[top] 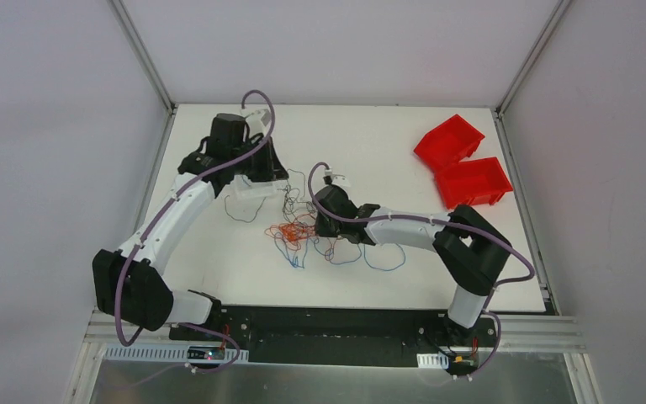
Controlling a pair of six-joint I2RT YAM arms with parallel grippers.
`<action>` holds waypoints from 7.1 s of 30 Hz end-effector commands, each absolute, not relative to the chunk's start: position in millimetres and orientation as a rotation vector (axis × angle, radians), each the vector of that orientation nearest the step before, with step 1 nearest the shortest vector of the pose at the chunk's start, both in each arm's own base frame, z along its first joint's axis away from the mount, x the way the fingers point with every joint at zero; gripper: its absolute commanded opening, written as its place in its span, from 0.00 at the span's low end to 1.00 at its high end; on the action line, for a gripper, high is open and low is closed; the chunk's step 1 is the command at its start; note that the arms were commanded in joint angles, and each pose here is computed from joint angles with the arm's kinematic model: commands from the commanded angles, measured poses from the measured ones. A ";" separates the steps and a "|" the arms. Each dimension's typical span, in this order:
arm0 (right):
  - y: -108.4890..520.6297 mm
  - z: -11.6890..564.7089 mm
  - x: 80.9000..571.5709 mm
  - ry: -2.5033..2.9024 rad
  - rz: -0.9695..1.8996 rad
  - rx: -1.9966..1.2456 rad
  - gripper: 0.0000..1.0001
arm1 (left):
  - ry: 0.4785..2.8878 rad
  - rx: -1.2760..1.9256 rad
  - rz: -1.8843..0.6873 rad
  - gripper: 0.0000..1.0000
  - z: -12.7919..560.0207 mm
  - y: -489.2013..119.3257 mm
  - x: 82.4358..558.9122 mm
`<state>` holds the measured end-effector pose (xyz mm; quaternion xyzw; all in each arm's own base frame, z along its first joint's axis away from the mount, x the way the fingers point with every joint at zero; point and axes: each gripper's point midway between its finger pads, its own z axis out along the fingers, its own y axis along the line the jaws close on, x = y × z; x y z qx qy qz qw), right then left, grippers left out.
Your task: Untangle the cables
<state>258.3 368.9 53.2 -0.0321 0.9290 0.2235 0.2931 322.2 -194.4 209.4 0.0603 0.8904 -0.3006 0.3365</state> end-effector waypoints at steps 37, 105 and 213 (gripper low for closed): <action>371.1 182.6 301.9 1.963 0.751 -0.202 0.87 | 1.829 0.215 -1.111 0.00 443.5 -190.5 276.3; 227.3 290.8 215.4 2.312 1.018 -0.161 0.00 | 1.763 0.710 -0.863 0.90 197.6 -298.6 316.1; 389.8 423.6 262.8 1.697 1.186 -0.609 0.00 | 1.833 -0.092 -0.795 0.00 360.9 -114.1 340.5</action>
